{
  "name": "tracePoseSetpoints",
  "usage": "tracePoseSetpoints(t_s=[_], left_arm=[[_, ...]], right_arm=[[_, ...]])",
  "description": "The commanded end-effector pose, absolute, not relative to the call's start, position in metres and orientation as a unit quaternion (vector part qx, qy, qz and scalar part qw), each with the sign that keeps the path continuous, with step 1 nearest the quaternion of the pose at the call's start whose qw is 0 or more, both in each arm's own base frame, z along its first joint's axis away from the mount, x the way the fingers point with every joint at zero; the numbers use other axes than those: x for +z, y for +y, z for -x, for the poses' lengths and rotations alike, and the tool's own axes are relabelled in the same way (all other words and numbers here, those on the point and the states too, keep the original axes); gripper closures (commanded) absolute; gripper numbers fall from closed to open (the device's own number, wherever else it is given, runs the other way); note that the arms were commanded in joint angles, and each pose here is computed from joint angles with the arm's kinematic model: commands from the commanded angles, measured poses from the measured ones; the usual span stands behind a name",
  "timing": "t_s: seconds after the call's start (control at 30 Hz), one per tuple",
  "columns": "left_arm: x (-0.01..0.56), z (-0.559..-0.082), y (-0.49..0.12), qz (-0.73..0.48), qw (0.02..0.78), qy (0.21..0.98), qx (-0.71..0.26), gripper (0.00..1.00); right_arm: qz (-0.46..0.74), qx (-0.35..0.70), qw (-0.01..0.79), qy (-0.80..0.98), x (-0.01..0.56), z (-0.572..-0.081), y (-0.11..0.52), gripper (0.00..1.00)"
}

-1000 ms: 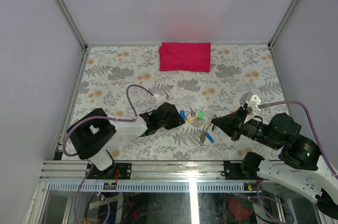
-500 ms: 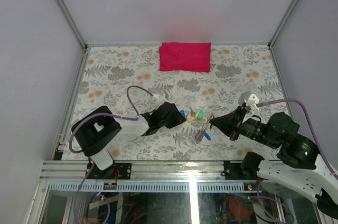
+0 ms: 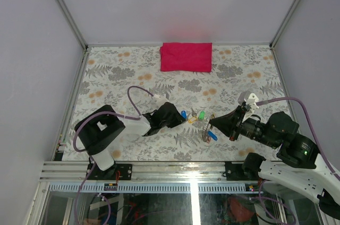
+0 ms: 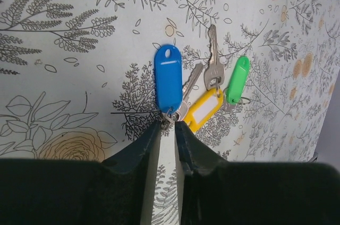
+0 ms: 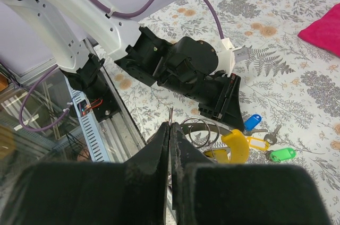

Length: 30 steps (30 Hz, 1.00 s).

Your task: Put the keys on the keyring

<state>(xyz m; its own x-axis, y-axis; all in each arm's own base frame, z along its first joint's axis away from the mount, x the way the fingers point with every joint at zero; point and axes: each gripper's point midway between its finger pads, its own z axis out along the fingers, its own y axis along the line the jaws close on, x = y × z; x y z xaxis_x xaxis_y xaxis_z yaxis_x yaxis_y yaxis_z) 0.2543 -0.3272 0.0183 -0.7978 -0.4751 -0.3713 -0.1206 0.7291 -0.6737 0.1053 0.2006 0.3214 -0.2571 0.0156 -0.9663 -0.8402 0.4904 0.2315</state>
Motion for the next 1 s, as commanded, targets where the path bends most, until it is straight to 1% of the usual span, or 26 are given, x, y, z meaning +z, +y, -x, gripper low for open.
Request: tracePoseSetpoints(t_s=[0.0,0.07,0.2,0.23,0.5,0.83,0.97], left_arm=[[-0.003,-0.257,-0.313,0.166,0.277,0.901,-0.29,0.83],[-0.003,-0.257,-0.313,0.163,0.279,0.901,-0.29,0.87],[-0.003,-0.259,-0.312,0.158,0.283,0.903,-0.283,0.99],[-0.003,-0.259,-0.31,0.156,0.285,0.903,-0.28,1.0],[0.024,-0.262,-0.303,0.093,0.33,0.899,-0.273,1.0],[0.068,-0.249,-0.298,-0.053,0.372,0.883,-0.282,1.0],[0.088,-0.242,-0.296,-0.131,0.389,0.868,-0.281,1.0]], right_arm=[[0.297,0.437,0.547,0.649,0.347,-0.102,0.208,1.0],[0.297,0.438,0.546,0.65,0.347,-0.101,0.208,1.0],[0.296,0.437,0.545,0.651,0.346,-0.102,0.208,1.0],[0.297,0.437,0.544,0.652,0.345,-0.102,0.208,1.0],[0.298,0.436,0.543,0.653,0.344,-0.102,0.209,1.0],[0.3,0.433,0.544,0.654,0.34,-0.104,0.21,1.0],[0.307,0.422,0.547,0.654,0.339,-0.105,0.208,1.0]])
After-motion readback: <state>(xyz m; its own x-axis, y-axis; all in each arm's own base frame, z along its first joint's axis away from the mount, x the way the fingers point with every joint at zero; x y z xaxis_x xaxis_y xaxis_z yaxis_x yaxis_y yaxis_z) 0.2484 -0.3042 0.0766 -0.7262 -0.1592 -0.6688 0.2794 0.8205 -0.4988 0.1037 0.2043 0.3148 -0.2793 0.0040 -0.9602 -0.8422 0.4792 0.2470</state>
